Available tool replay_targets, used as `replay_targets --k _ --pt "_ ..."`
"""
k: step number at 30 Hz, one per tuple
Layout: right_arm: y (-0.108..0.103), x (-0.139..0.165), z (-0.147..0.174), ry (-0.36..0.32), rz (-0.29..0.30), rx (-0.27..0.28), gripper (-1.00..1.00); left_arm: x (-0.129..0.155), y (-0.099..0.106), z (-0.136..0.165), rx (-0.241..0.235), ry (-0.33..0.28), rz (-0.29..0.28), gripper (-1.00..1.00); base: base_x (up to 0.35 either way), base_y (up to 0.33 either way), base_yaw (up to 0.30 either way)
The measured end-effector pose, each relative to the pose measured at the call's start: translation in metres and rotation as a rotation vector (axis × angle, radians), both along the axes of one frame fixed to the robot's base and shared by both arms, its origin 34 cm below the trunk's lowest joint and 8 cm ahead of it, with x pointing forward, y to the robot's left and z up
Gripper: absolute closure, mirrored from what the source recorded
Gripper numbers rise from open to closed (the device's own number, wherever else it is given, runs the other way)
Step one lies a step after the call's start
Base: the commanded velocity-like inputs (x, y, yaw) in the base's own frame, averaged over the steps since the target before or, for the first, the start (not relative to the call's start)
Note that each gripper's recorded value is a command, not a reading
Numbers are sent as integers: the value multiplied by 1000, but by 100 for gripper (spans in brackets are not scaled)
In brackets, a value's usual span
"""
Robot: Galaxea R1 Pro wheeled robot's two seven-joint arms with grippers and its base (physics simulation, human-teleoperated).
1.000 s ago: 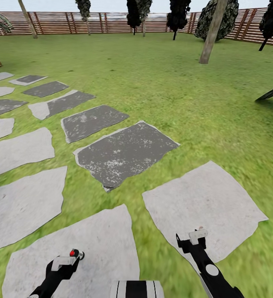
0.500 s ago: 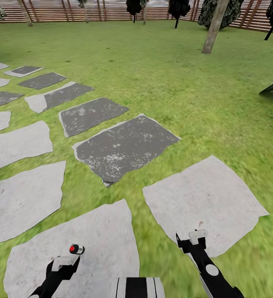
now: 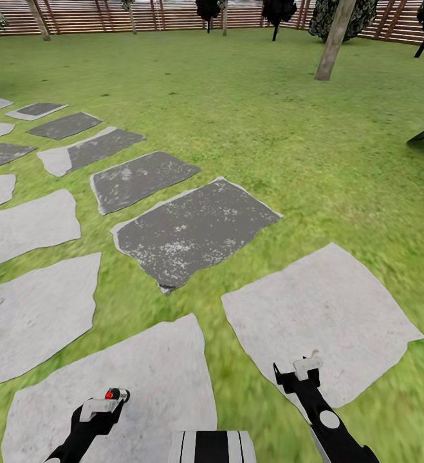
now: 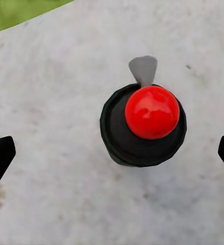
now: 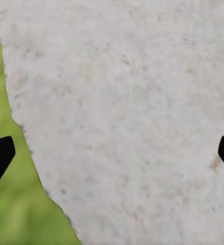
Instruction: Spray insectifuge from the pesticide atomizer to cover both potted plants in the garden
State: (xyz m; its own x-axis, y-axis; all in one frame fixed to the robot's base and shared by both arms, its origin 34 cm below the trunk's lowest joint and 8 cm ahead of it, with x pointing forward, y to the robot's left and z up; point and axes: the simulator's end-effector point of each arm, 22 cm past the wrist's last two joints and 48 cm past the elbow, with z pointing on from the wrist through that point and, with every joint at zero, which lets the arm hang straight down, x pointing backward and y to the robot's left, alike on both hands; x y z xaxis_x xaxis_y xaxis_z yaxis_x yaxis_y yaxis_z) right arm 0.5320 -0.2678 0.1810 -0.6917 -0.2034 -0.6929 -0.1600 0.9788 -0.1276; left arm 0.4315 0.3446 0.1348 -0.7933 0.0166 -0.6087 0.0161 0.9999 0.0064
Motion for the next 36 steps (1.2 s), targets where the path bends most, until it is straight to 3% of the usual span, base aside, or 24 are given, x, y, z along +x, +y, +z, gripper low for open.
replay_targets --k 36 --pt "0 -9 -13 29 0 0 -100 -11 -2 -9 -1 23 -7 -100 12 -10 0"
